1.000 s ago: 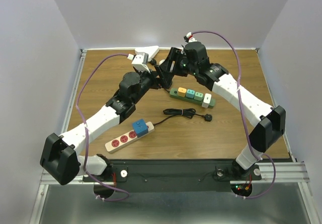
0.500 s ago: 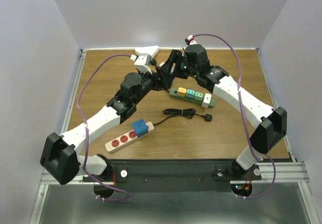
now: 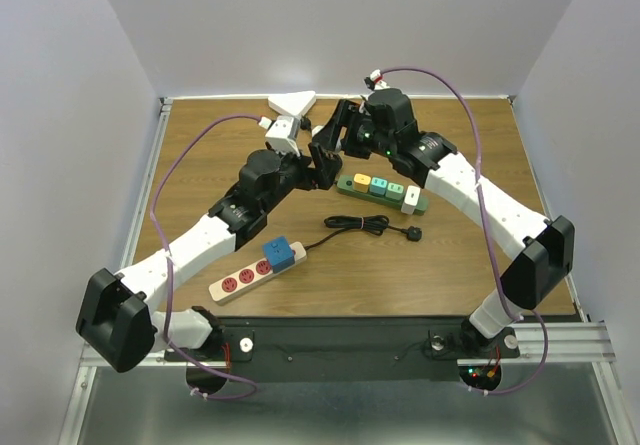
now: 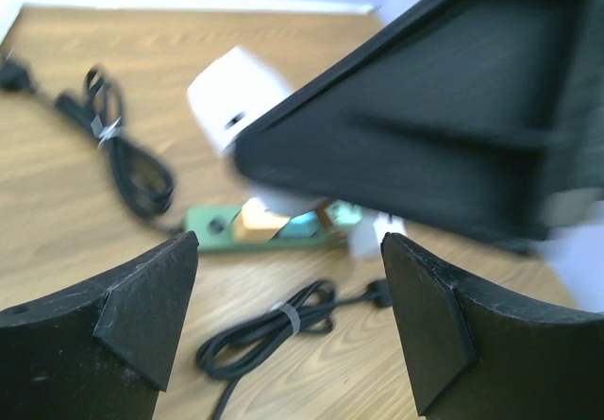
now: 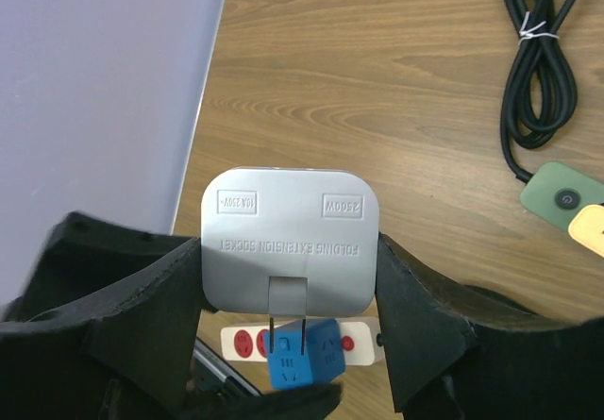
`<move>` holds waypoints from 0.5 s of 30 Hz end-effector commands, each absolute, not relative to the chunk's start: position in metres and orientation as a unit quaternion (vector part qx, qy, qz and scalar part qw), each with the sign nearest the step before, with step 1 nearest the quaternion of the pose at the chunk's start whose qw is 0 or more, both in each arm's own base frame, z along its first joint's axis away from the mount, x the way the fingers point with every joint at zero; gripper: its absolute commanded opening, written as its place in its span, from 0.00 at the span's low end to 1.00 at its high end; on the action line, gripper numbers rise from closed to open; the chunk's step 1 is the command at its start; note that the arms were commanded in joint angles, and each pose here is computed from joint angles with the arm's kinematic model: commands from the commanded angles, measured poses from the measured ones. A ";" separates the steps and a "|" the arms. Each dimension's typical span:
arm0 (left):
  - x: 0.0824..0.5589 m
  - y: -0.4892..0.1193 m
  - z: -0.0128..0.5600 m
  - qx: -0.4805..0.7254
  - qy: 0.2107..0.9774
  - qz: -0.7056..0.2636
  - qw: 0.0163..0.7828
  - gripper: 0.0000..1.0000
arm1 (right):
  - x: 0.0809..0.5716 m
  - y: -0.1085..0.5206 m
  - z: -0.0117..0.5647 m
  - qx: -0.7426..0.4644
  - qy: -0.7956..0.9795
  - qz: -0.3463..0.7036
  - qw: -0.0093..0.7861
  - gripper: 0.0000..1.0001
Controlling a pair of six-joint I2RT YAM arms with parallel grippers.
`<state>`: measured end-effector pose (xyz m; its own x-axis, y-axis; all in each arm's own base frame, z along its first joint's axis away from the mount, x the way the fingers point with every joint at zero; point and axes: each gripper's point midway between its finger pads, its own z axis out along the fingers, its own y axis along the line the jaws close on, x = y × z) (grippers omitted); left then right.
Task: Insert the plug
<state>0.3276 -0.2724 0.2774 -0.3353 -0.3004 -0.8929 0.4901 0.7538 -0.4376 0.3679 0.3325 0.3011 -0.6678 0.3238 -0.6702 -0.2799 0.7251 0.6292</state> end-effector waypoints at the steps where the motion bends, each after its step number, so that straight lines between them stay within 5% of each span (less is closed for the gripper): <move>1: 0.328 -0.264 0.258 0.069 0.762 -0.316 0.560 0.90 | 0.357 0.335 0.363 0.005 0.790 0.420 0.446 0.00; 15: 0.328 -0.273 0.288 0.067 0.726 -0.357 0.583 0.92 | 0.354 0.335 0.351 0.000 0.797 0.416 0.437 0.00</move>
